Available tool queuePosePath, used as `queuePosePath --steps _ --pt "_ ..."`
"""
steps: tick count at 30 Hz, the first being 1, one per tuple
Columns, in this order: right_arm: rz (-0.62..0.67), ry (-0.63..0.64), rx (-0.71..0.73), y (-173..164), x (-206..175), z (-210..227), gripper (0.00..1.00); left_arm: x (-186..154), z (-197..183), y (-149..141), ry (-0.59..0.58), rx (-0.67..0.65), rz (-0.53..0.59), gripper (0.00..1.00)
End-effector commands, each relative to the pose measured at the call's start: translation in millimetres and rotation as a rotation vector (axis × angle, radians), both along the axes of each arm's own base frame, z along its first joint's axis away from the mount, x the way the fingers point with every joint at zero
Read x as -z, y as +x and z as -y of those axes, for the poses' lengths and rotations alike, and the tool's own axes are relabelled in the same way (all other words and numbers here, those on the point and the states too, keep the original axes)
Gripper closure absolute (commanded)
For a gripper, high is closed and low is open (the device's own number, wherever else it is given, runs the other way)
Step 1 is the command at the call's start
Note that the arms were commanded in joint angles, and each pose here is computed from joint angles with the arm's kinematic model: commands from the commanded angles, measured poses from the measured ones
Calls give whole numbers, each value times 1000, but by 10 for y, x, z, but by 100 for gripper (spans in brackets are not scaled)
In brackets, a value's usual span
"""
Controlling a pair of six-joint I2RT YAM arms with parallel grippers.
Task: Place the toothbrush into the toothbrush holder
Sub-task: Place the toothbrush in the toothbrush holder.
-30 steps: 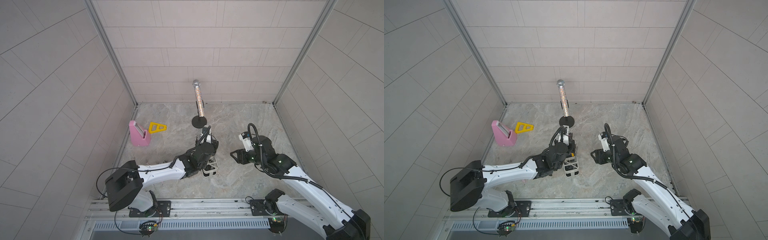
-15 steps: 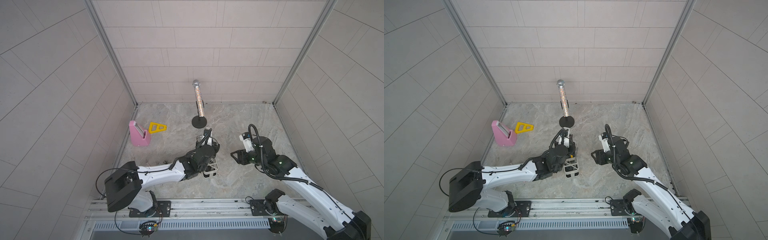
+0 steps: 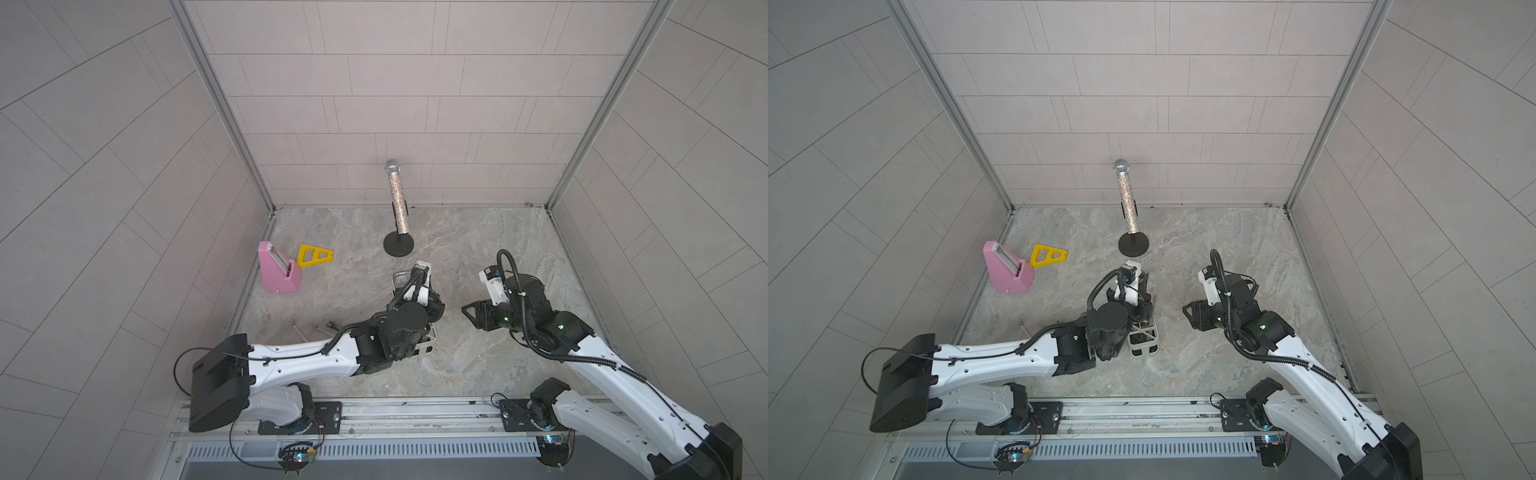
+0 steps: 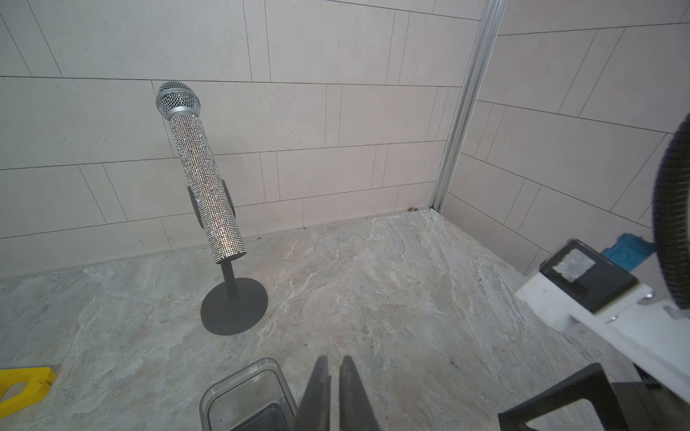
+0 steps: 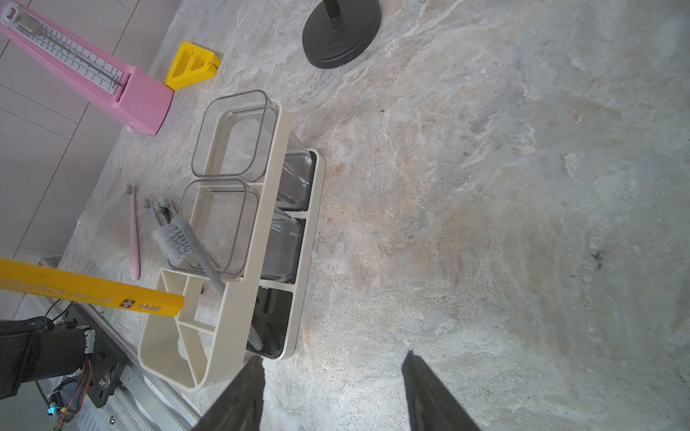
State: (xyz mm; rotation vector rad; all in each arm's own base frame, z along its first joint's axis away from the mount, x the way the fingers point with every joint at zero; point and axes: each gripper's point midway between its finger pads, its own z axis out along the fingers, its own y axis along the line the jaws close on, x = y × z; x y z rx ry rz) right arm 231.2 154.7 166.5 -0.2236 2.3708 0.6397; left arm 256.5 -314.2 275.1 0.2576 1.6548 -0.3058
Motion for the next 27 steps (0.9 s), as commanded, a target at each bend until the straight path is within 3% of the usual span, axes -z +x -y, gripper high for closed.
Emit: queuePosePath --steps 1,27 --pt "12 2 21 4 -11 39 39 -24 5 35 22 -30 23 100" --pt "1 -10 19 22 79 34 39 546 -47 86 49 -115 30 98"
